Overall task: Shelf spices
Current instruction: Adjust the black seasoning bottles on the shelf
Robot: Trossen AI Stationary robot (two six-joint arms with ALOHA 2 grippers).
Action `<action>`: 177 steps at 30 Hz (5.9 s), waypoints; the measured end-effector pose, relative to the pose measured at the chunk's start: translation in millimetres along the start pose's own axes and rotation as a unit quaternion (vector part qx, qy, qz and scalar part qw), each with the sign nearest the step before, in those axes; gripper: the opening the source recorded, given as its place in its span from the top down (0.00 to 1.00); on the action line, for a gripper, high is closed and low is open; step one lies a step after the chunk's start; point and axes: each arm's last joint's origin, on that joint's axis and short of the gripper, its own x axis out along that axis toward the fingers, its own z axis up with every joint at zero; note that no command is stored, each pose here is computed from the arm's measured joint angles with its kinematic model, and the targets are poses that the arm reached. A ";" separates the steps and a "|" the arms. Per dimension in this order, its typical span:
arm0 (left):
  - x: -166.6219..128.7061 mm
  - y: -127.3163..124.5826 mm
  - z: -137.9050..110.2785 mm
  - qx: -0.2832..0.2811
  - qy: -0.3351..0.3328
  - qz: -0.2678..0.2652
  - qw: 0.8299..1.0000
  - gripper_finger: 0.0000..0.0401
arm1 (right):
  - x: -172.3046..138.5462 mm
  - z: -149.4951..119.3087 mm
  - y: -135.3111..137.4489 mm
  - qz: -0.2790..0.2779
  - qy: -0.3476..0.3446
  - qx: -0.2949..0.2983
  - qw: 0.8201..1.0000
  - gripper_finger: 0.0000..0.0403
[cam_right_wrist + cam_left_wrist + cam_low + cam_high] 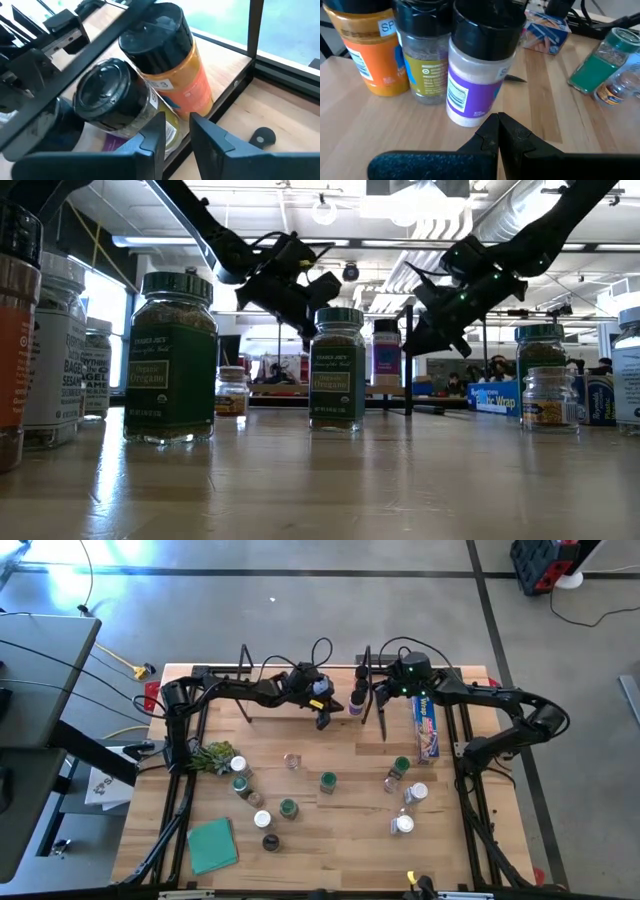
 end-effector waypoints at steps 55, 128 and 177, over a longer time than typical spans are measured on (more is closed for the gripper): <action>18.5 -10.1 6.4 0.018 -0.049 0.067 0.996 1.00 | -9.1 7.7 1.4 -0.024 -0.035 0.008 0.999 0.80; 3.9 31.8 14.4 -0.002 -0.094 0.136 0.986 1.00 | 10.0 4.5 12.9 -0.087 -0.082 -0.014 0.993 0.80; 4.4 33.4 6.5 0.012 -0.051 0.138 0.989 1.00 | -26.1 3.3 3.0 -0.199 -0.037 -0.035 0.979 0.80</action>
